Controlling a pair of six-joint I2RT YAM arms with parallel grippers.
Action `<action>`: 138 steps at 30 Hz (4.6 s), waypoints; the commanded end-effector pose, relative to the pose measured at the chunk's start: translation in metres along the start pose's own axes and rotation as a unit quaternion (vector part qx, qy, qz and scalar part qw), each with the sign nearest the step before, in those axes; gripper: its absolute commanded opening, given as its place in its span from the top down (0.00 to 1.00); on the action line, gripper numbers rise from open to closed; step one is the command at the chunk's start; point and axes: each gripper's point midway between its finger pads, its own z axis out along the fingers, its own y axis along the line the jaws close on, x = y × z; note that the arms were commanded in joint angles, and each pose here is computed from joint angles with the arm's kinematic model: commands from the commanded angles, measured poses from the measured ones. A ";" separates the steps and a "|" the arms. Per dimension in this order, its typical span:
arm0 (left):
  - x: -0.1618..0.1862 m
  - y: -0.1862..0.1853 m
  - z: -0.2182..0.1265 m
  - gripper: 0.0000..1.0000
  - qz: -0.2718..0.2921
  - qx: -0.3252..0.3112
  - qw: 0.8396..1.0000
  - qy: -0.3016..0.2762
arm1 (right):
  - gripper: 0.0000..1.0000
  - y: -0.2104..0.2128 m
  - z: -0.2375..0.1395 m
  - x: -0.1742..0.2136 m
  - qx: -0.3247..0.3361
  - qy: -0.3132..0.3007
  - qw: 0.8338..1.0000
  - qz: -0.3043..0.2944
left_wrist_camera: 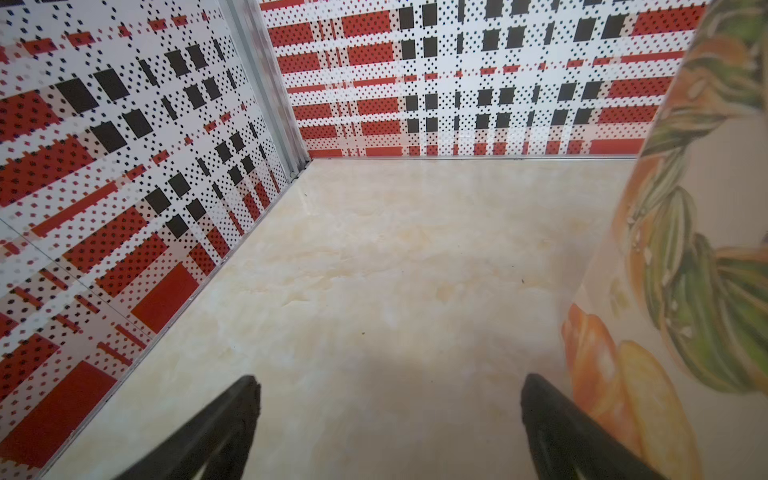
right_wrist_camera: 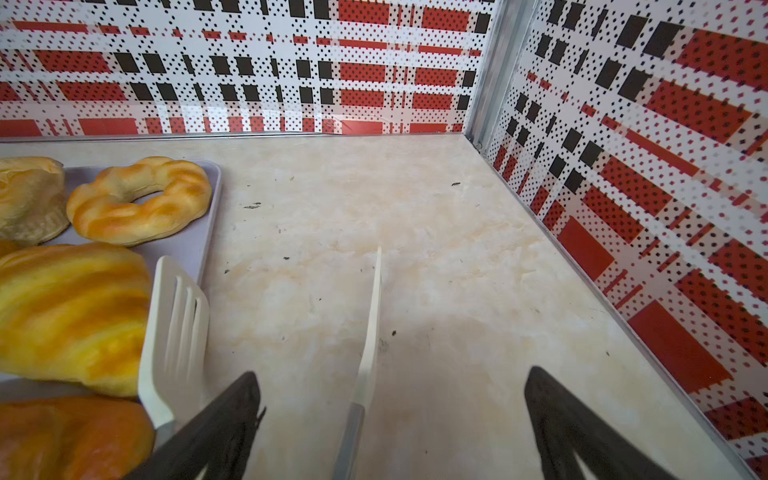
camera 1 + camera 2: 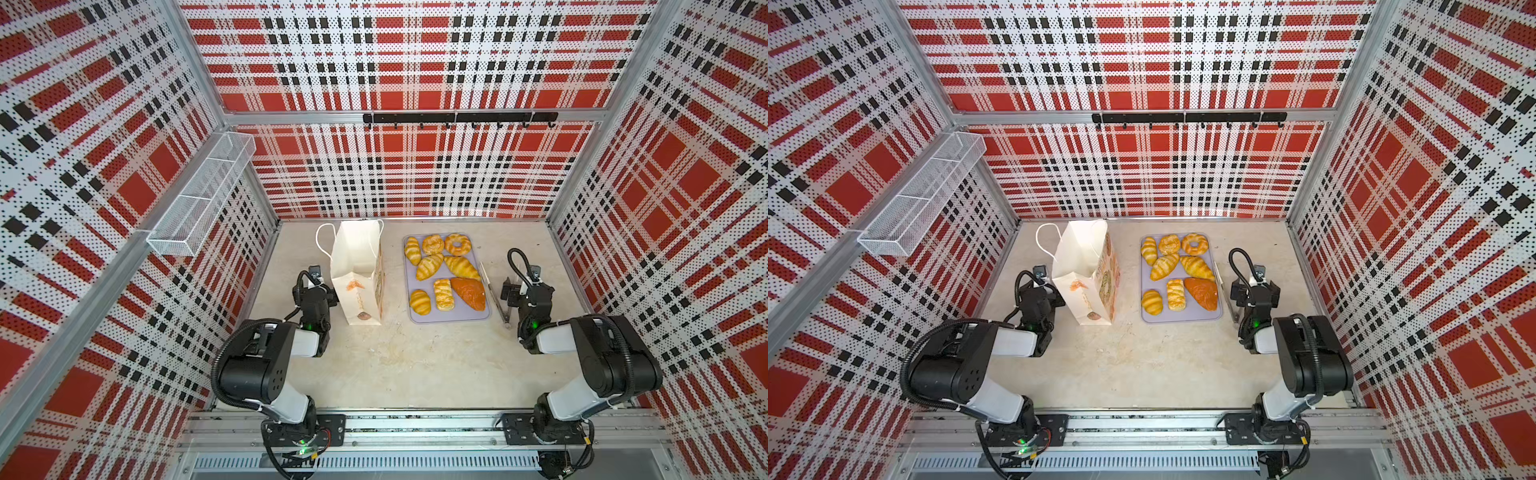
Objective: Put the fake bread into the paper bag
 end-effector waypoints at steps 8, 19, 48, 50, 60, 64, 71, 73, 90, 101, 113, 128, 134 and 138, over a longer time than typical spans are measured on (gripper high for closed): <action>-0.010 -0.003 0.002 0.01 -0.002 0.001 1.000 -0.019 | 0.00 0.002 0.001 -0.015 -0.001 -0.026 1.000 0.008; -0.009 -0.001 0.005 0.01 -0.009 0.011 1.000 -0.011 | 0.00 0.001 0.001 -0.015 0.000 -0.027 1.000 0.006; -0.094 0.005 -0.060 0.01 -0.065 -0.020 0.998 -0.002 | 0.00 -0.010 -0.061 -0.072 -0.027 0.009 0.997 0.066; -0.103 0.010 -0.082 0.01 -0.068 -0.021 0.997 -0.003 | 0.00 -0.007 -0.077 -0.076 -0.049 0.023 0.996 0.070; -0.141 0.033 -0.151 0.01 -0.142 0.014 0.989 0.028 | 0.01 0.007 -0.125 -0.066 -0.121 0.079 0.982 0.120; -0.153 0.016 -0.165 0.01 -0.156 0.065 0.984 0.049 | 0.00 0.016 -0.132 -0.051 -0.145 0.116 0.973 0.133; -0.162 -0.006 -0.168 0.01 -0.142 0.087 0.978 0.123 | 0.02 0.009 -0.139 -0.037 -0.125 0.146 0.972 0.132; -0.164 -0.015 -0.166 0.01 -0.130 0.091 0.977 0.139 | 0.02 0.005 -0.139 -0.035 -0.114 0.148 0.974 0.129; -0.162 -0.053 -0.131 0.28 -0.105 0.088 0.972 0.189 | 0.00 -0.018 -0.132 -0.025 -0.042 0.155 0.981 0.111; -0.158 -0.057 -0.117 0.57 -0.112 0.082 0.969 0.203 | 0.00 -0.021 -0.124 -0.025 -0.031 0.156 0.982 0.101; -0.158 -0.057 -0.101 0.85 -0.128 0.091 0.964 0.213 | 0.00 -0.023 -0.112 -0.025 -0.013 0.174 0.981 0.085; -0.185 -0.061 -0.058 1.00 -0.193 0.103 0.957 0.190 | 0.00 -0.019 -0.097 -0.029 -0.004 0.193 0.977 0.095; -0.189 -0.062 -0.032 1.00 -0.209 0.104 0.953 0.194 | 0.00 -0.017 -0.090 -0.028 0.000 0.206 0.974 0.094; -0.190 -0.065 -0.018 1.00 -0.221 0.107 0.949 0.197 | 0.00 -0.016 -0.086 -0.025 0.002 0.217 0.972 0.093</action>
